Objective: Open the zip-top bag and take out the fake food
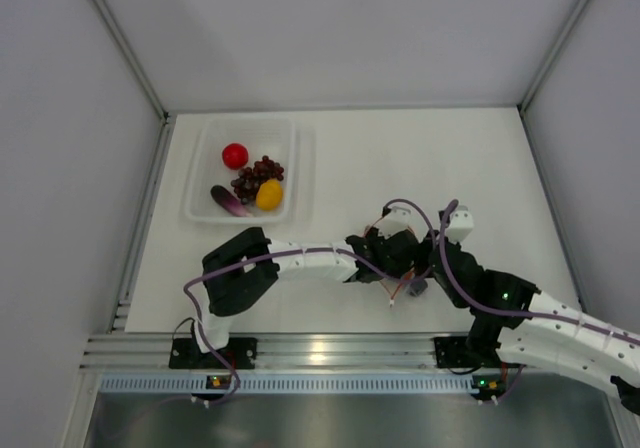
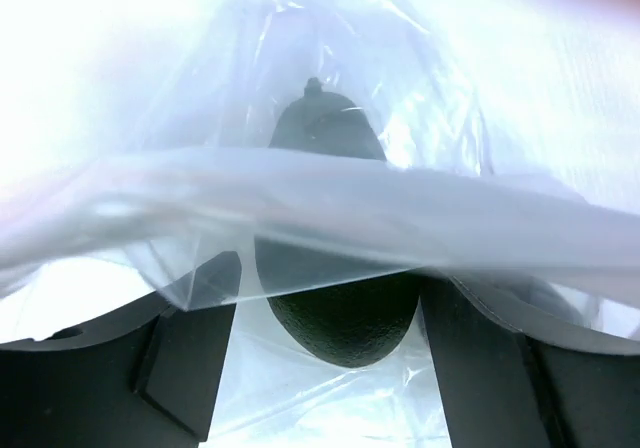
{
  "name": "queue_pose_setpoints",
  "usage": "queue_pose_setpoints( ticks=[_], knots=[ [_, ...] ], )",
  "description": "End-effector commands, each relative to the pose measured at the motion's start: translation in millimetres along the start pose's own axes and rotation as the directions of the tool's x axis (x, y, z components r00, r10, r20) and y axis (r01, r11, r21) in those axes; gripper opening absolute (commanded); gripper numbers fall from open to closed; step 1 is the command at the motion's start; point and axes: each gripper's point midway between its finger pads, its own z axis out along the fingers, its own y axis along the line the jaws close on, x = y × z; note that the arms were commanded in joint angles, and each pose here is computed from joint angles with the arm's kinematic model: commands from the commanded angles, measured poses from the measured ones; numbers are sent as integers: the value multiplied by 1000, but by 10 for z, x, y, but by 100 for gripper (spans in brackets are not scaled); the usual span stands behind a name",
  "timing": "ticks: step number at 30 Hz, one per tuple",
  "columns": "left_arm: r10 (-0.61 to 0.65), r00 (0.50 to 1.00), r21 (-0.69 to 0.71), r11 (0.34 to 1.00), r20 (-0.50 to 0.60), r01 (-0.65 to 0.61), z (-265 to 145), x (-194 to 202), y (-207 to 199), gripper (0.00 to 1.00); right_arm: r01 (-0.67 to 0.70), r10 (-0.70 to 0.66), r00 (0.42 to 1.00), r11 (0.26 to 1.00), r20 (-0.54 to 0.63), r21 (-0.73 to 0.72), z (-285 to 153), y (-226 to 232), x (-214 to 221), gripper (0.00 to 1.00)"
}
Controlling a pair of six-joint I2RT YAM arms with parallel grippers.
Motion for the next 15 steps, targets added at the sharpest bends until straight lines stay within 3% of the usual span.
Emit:
queue_pose_setpoints(
  ticks=[1,3,4,5,9,10,12,15],
  knots=[
    [-33,996,36,999,78,30,83,-227,-201,77,-43,42,999,993,-13,-108,-30,247,-19,0],
    [-33,997,30,999,75,30,111,-209,-187,70,-47,46,999,992,-10,-115,-41,249,-27,0],
    [-31,997,30,999,71,29,123,-196,-190,55,-49,48,999,992,-7,-115,-46,246,-34,0],
    [-28,997,27,999,70,26,125,-189,-181,49,-50,50,999,992,-4,-114,-47,242,-41,0],
    [-33,997,25,999,76,31,87,-199,-152,33,-42,42,999,992,-2,-115,-50,246,-55,0],
    [-36,996,29,999,84,34,46,-228,-156,15,-43,43,999,992,-1,-116,-52,255,-67,0],
    [-41,995,27,999,94,38,10,-234,-115,0,-41,42,999,992,6,-118,-58,262,-97,0],
    [-46,992,82,996,118,36,-119,-278,-126,0,-24,27,999,994,26,-111,-64,267,-177,0]
  ],
)
